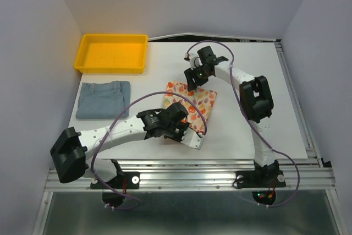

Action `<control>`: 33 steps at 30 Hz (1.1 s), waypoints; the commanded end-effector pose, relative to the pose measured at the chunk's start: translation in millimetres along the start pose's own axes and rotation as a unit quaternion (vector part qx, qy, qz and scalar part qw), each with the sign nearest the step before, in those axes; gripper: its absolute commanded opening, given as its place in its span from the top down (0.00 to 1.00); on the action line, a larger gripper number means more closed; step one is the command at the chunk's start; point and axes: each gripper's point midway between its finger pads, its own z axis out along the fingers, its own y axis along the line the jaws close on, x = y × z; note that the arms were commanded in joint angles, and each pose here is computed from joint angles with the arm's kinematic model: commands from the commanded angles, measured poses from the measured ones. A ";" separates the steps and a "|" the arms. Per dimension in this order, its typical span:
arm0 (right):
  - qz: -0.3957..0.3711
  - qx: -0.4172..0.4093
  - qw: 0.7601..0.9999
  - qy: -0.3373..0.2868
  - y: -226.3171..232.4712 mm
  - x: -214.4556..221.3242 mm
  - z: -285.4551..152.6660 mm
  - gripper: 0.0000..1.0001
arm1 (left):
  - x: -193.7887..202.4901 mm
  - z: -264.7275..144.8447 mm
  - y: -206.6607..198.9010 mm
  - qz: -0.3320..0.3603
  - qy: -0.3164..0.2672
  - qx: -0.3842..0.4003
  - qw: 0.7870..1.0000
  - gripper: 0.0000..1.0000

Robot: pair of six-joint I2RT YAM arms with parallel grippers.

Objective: Fold and stack the skirts
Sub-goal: Fold the skirt

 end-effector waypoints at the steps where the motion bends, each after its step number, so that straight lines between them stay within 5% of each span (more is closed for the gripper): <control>1: -0.014 -0.061 0.998 -0.005 21.1 5.1 7.0 0.45 | -16.6 -18.3 -5.7 -0.011 -0.017 0.034 0.999 1.00; 10: -0.024 -0.140 0.990 0.023 75.2 42.1 6.3 0.58 | -37.2 -36.5 4.3 -0.004 -0.034 0.059 0.998 1.00; 33: -0.031 -0.226 0.973 0.035 141.7 69.3 -12.8 0.59 | 19.2 9.9 97.8 -0.016 0.029 0.064 0.997 1.00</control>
